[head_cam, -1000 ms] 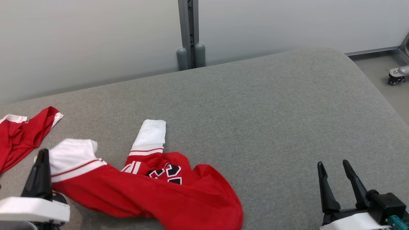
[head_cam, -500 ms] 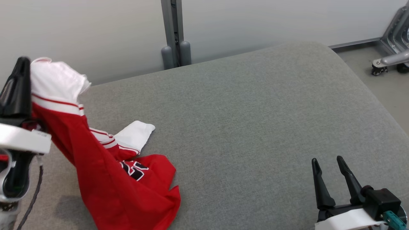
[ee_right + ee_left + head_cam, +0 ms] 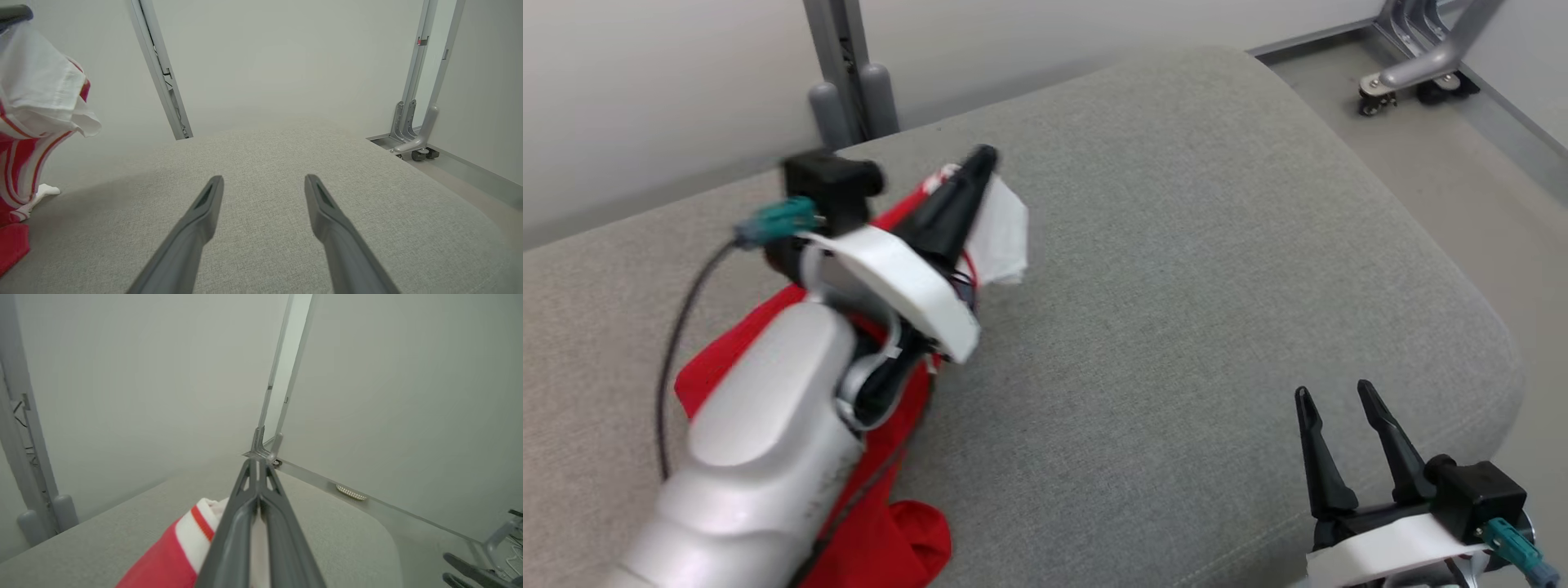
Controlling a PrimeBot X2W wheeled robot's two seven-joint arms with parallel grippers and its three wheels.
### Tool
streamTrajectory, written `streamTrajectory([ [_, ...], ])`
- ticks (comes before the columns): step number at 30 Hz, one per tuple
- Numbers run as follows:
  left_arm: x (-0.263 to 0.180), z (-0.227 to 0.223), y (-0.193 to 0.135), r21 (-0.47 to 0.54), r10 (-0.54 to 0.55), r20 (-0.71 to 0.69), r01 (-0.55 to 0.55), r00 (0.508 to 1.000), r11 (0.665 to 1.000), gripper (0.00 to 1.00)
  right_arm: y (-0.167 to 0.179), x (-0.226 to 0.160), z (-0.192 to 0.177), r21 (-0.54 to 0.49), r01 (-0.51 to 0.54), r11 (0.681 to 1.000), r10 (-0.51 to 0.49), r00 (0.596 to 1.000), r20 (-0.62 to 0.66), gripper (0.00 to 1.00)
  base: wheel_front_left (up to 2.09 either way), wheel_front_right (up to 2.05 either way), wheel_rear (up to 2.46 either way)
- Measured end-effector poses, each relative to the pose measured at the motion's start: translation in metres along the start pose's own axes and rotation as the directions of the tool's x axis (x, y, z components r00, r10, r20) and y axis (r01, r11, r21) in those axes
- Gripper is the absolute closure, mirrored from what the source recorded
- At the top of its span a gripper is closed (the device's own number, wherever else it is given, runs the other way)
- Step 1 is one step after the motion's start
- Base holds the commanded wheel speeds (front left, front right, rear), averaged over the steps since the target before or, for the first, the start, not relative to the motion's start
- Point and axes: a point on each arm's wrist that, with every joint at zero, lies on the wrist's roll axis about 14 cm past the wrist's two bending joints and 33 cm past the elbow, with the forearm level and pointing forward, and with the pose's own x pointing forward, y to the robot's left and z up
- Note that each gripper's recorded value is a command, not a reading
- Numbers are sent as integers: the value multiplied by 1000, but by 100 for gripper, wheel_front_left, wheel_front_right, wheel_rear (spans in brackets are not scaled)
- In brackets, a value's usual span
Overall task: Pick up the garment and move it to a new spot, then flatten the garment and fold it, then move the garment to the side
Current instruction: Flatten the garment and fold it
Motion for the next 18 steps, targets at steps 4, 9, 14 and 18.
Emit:
streamTrajectory([
  [4, 22, -62, -60, -4, -168, -140, 169, 976, 986, 100, -10, -1, -3, -12, 34, 999, -35, 999, -15, 0, 0, 0, 0],
  [9, 16, -123, -97, -22, -279, -278, 285, 919, 958, 54, -15, -1, -4, -14, 55, 998, -55, 998, -26, 0, 0, 0, 0],
  [14, 9, -134, -90, -28, -260, -290, 264, 921, 964, 0, -17, 4, -4, -10, 59, 998, -59, 998, -22, 0, 0, 0, 0],
  [18, -7, -130, -80, -66, -211, -260, 201, 942, 977, 0, -19, 0, -2, -1, 63, 998, -63, 998, -12, 0, 0, 0, 0],
])
